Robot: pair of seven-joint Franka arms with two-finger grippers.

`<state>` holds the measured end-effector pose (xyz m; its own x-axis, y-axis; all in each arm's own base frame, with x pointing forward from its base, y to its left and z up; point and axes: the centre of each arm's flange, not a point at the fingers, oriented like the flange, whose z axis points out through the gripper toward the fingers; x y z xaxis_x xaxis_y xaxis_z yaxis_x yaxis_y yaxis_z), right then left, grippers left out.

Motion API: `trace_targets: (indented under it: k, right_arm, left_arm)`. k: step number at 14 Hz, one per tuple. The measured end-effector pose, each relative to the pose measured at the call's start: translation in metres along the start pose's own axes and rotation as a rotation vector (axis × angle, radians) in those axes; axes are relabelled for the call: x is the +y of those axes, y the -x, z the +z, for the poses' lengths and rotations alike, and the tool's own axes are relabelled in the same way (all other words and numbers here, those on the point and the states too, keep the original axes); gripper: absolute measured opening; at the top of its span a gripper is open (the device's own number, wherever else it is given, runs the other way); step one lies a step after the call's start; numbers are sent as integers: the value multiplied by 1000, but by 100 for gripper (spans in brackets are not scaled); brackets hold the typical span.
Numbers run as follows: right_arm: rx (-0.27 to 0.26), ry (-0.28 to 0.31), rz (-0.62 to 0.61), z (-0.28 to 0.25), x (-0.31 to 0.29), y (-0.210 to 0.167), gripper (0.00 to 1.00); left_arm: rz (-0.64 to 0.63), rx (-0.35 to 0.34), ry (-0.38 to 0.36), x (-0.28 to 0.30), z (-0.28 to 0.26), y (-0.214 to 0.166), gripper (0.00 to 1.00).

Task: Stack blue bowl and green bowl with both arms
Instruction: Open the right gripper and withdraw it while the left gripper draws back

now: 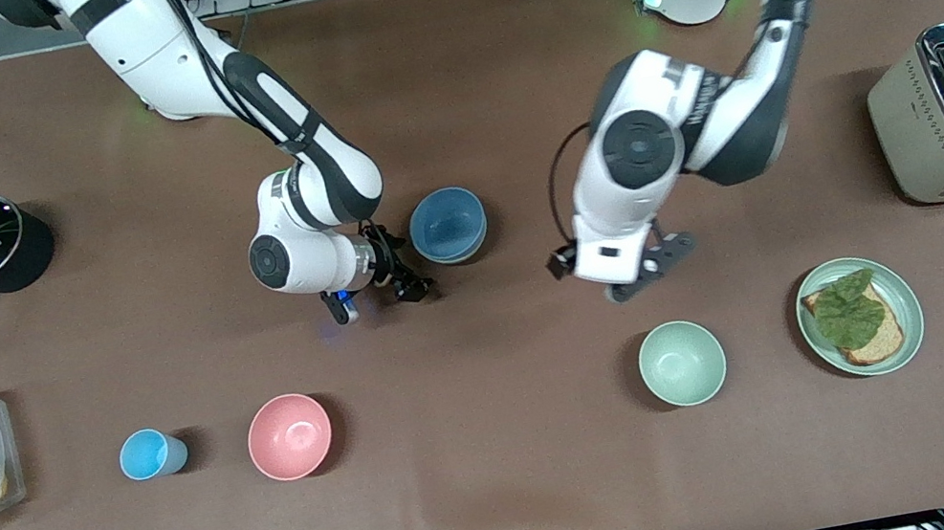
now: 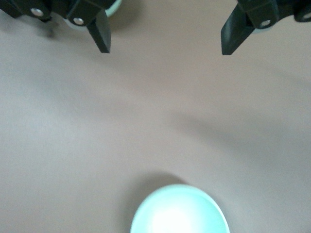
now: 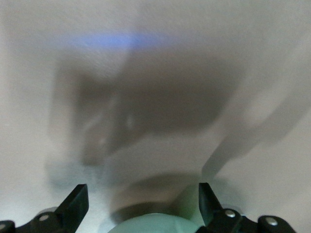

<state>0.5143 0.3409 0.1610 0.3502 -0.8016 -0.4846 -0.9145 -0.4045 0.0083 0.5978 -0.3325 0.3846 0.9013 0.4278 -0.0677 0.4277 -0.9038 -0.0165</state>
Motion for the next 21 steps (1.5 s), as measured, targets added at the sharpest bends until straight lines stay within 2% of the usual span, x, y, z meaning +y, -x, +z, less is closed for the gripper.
trace_targets:
  k: [2,5,8,10,13,16,18,21]
  right_arm:
    - [-22,18,-2,-22,-2,-6,100]
    - [-68,103,-25,-82,3,-35,100]
    - [-61,166,-63,-140,15,-68,100]
    - [-44,209,-104,-169,25,-89,100]
    - [-45,268,-156,-216,34,-120,100]
    - [-52,271,-247,-270,41,-158,100]
    - [-17,262,-307,-304,47,-182,100]
    - [125,272,-378,-357,45,-182,100]
  left_arm:
    - [61,4,-1,-36,-22,-36,100]
    - [148,2,-9,-99,-51,-85,100]
    - [213,-28,-29,-148,-67,-113,100]
    - [287,-92,-65,-169,-75,-117,100]
    - [381,-215,-113,-199,-81,-116,100]
    - [394,-322,-163,-215,-86,-101,100]
    - [401,-376,-193,-218,-95,-86,100]
    - [399,-425,-230,-230,-114,-62,100]
